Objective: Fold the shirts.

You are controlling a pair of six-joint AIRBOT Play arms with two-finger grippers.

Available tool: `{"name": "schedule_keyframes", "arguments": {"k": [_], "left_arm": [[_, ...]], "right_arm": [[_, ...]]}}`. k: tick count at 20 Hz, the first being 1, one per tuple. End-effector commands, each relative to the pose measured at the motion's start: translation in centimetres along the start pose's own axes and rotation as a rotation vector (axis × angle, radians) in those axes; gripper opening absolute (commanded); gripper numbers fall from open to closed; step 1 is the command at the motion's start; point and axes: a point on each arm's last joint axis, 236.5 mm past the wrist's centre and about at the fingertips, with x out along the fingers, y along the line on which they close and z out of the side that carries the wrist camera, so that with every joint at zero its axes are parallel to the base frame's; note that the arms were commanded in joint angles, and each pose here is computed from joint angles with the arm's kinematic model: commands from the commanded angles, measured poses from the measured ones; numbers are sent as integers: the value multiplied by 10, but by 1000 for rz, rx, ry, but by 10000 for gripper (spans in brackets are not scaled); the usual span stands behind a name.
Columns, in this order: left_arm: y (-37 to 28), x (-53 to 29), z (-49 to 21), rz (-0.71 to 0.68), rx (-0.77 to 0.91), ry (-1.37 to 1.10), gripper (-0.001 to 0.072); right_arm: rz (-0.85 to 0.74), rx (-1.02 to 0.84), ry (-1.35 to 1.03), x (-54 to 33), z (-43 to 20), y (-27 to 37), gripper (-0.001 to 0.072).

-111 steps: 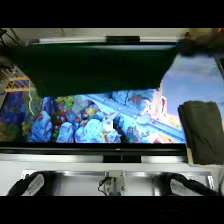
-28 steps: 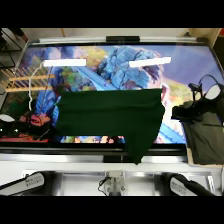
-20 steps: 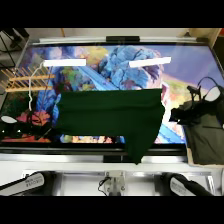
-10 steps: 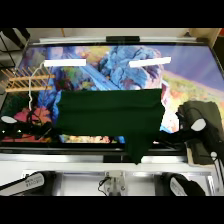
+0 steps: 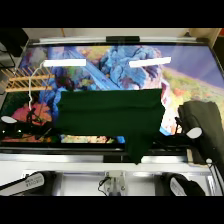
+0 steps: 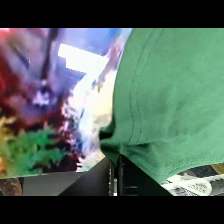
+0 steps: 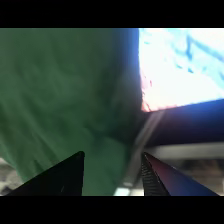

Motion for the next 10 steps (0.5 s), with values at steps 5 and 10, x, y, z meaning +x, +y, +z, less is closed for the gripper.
{"name": "schedule_keyframes", "arguments": {"k": [5,10], "left_arm": [[-7,-2,5,-23,3,-16,36],[-39,-45,39,-53,170,-58,34]], "right_arm": [[-24,-133,50,25,-14,21,68],[-104,-291,-82,-52,50,40,68]]}}
